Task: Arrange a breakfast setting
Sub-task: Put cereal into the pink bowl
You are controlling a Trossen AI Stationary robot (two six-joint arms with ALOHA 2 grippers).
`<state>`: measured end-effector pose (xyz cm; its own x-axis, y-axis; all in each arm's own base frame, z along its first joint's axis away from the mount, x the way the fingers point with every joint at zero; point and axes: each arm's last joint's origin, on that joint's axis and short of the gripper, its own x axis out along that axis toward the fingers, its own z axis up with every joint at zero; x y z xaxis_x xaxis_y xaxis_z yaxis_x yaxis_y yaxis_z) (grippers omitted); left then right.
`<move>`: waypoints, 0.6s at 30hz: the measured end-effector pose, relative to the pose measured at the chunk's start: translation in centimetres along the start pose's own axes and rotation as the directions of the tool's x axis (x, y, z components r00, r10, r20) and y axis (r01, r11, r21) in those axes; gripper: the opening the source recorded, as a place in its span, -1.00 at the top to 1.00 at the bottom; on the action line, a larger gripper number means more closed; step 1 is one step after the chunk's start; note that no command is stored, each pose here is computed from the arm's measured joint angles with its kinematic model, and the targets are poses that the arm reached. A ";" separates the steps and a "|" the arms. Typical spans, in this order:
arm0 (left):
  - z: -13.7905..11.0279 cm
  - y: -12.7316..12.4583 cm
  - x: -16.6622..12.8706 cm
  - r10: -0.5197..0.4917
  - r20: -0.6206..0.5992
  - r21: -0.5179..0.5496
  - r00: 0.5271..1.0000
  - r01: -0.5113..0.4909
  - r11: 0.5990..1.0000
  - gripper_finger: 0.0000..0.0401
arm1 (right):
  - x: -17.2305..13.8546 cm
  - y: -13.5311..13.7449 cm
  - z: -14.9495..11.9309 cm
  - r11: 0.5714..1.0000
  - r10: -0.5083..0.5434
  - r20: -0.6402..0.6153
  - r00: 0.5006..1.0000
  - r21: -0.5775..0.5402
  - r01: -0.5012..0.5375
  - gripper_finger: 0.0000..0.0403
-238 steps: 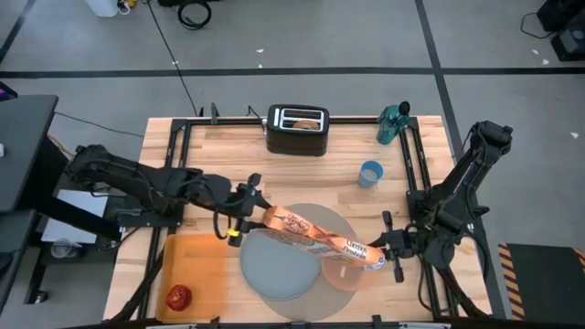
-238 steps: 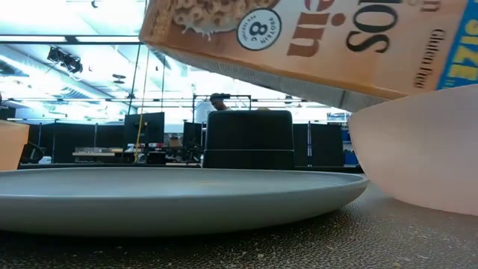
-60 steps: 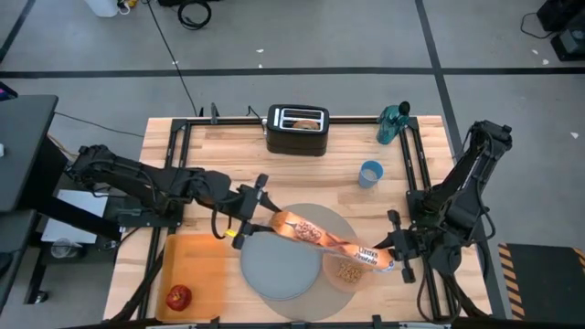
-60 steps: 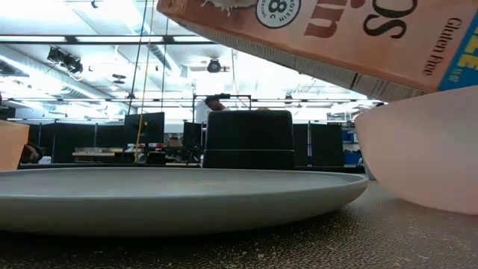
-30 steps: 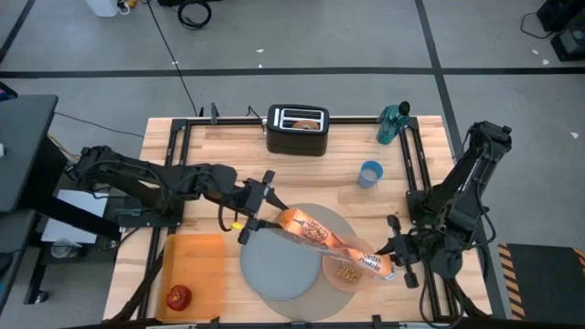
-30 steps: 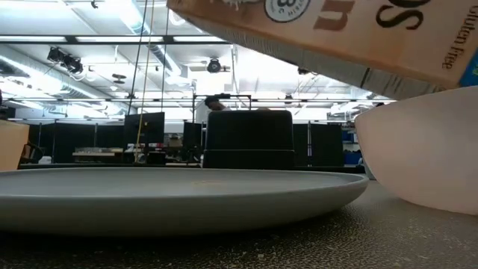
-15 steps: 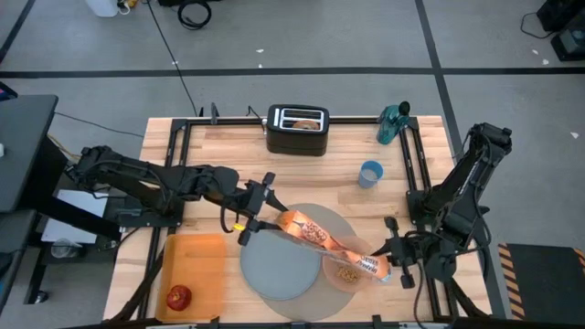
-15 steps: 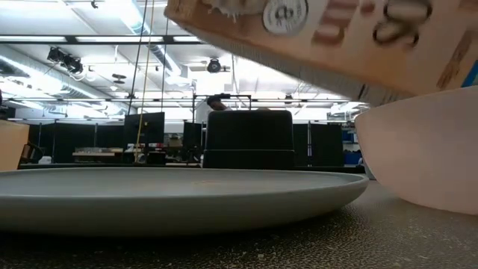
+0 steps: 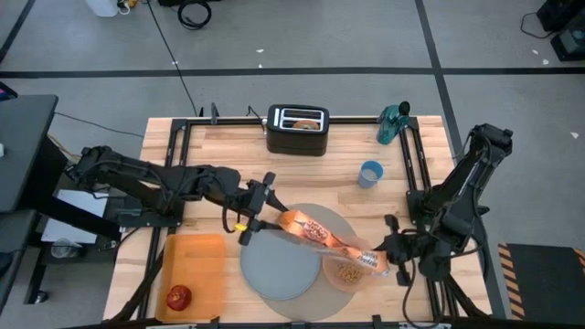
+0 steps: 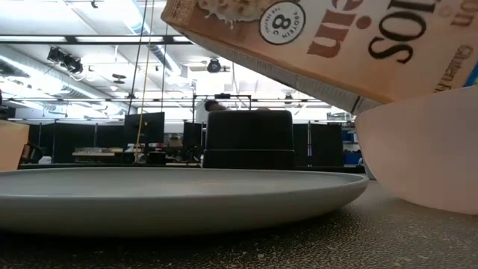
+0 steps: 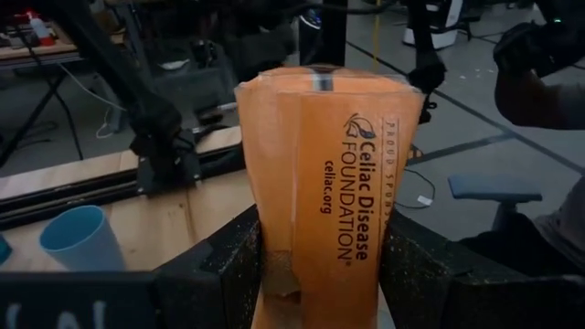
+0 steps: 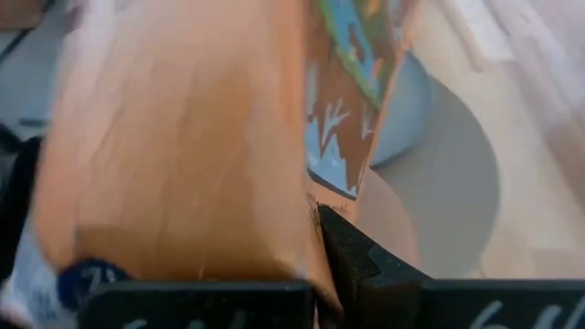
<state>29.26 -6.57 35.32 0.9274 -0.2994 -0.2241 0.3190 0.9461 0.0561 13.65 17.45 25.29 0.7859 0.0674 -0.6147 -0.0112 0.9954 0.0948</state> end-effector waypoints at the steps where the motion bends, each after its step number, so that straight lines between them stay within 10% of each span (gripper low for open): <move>1: 0.0 0.0 0.0 0.001 0.000 0.000 1.000 -0.001 1.000 0.04 | -0.1 -0.1 0.0 1.000 -0.008 0.001 1.000 0.023 0.008 0.95; 18: -0.1 -0.1 0.0 -0.003 -0.008 -0.012 1.000 0.003 1.000 0.04 | 0.3 0.1 0.2 0.999 0.033 -0.024 0.999 -0.027 -0.033 0.95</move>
<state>29.21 -6.63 35.26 0.9250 -0.3009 -0.2322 0.3190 0.9468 0.0435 13.96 17.52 25.27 0.7704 0.1014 -0.6295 -0.0540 0.9941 0.0941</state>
